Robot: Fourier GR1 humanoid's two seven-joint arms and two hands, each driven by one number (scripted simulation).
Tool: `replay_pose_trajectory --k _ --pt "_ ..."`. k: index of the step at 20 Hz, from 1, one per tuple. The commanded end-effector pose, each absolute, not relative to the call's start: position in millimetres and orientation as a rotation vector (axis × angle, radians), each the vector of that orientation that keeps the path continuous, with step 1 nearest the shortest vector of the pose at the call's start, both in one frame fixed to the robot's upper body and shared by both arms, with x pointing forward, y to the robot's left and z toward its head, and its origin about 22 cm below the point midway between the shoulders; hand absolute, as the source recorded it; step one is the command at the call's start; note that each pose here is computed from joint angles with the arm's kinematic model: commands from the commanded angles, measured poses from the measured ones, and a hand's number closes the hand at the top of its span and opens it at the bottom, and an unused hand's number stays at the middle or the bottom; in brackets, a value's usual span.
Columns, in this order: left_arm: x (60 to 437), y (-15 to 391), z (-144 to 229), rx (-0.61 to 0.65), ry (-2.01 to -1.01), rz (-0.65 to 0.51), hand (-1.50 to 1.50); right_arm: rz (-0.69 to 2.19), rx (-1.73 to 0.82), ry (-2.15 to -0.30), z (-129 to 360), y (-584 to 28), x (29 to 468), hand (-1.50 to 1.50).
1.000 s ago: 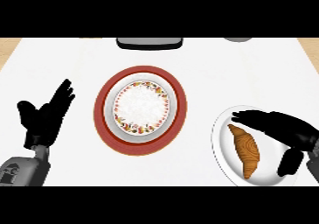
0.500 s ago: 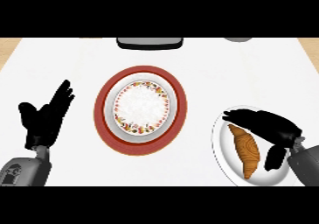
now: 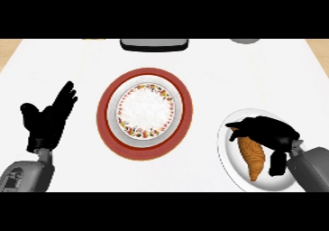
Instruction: Pick the croissant from the plate and place it in the plate
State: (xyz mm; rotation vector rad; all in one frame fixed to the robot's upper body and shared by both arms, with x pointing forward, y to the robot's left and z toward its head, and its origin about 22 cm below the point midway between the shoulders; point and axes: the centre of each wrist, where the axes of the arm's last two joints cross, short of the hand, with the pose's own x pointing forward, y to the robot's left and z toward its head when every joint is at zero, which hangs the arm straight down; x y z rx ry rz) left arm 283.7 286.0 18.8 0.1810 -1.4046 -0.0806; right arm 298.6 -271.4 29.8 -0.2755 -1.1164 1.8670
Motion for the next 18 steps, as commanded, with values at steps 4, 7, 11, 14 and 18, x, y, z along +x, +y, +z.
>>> replay_pose_trajectory --k 4,7,11,14,18 --pt "288.2 275.8 24.3 0.181 -1.407 -0.104 0.00 1.925 -0.163 -1.152 5.4 -271.3 295.3 1.50" --pt "286.6 286.6 30.8 0.197 -1.399 -0.098 0.00 1.889 -0.160 -1.163 2.5 -261.2 279.7 1.50" --pt "286.0 271.0 7.8 0.162 -1.405 -0.082 0.00 1.753 -0.227 -1.241 8.9 -176.4 291.0 1.50" --pt "290.0 279.1 23.1 0.161 -1.406 -0.111 0.00 1.530 -0.276 -1.293 8.5 -114.6 288.3 1.50" --pt "292.3 273.0 20.9 0.139 -1.406 -0.120 0.00 1.385 -0.474 -1.359 34.5 -105.2 296.9 1.50"
